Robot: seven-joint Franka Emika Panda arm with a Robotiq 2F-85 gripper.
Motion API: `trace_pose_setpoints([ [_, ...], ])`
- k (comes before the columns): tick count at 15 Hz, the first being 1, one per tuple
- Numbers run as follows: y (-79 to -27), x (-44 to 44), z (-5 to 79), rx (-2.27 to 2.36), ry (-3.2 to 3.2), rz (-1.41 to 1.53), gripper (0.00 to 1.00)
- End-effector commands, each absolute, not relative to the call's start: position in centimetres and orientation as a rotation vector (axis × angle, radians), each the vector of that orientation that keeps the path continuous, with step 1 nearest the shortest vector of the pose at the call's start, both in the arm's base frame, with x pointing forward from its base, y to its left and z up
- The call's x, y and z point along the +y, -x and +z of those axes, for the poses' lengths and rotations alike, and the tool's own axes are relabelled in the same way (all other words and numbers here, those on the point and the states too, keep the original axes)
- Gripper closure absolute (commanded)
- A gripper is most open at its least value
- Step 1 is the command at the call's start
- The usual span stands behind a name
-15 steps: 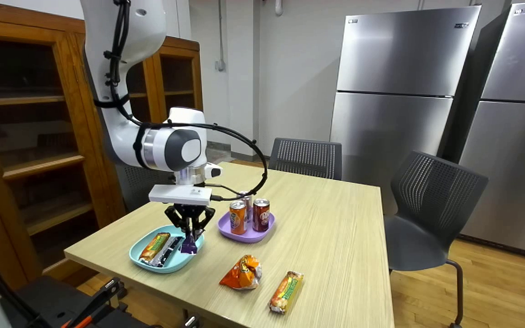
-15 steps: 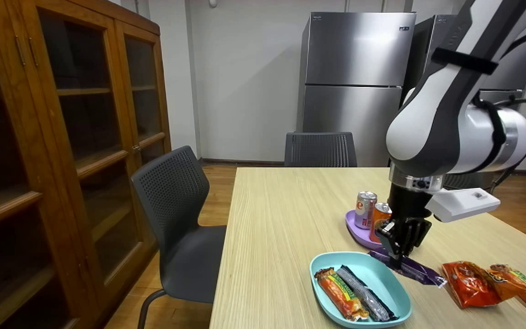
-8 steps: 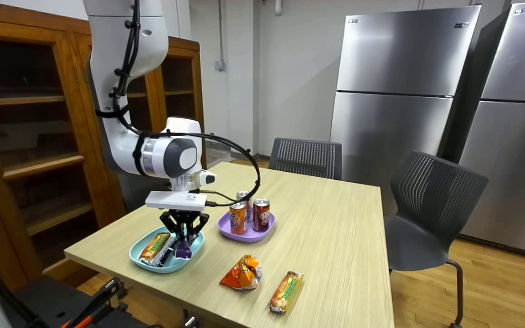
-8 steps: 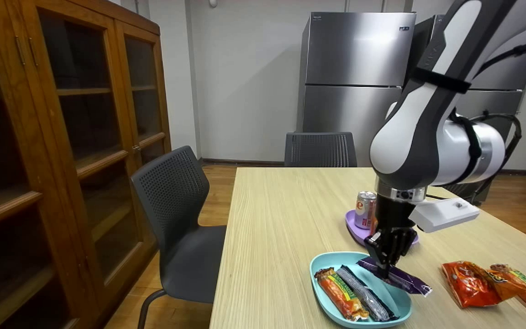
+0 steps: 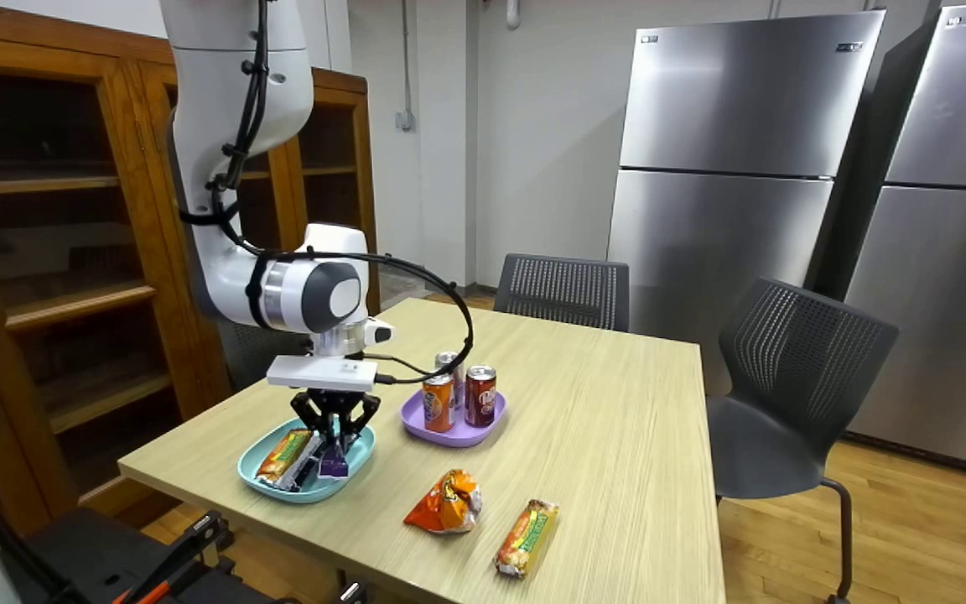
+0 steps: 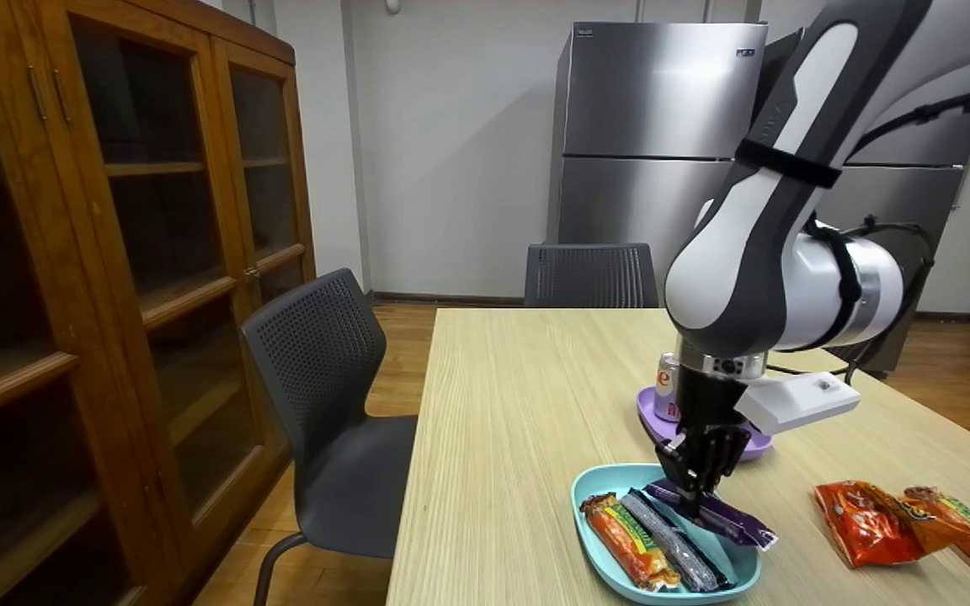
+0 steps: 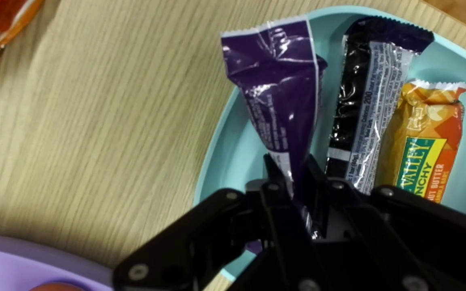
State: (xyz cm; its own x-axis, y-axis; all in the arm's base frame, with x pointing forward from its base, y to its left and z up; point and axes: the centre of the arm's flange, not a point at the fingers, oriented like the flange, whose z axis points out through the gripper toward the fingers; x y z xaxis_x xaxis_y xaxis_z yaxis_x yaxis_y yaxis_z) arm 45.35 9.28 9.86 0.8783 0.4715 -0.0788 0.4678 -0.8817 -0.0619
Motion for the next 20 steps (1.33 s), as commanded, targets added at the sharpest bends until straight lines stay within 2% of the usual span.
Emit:
trace_pose_setpoints([
  [1, -45.7, 9.9, 10.2, -0.759, 3.004, 0.143, 0.52],
  [8, -46.9, 7.4, 13.0, -0.686, 3.014, 0.056, 0.01],
  [20, -47.4, -4.2, 17.9, -0.468, 3.072, -0.066, 0.0],
])
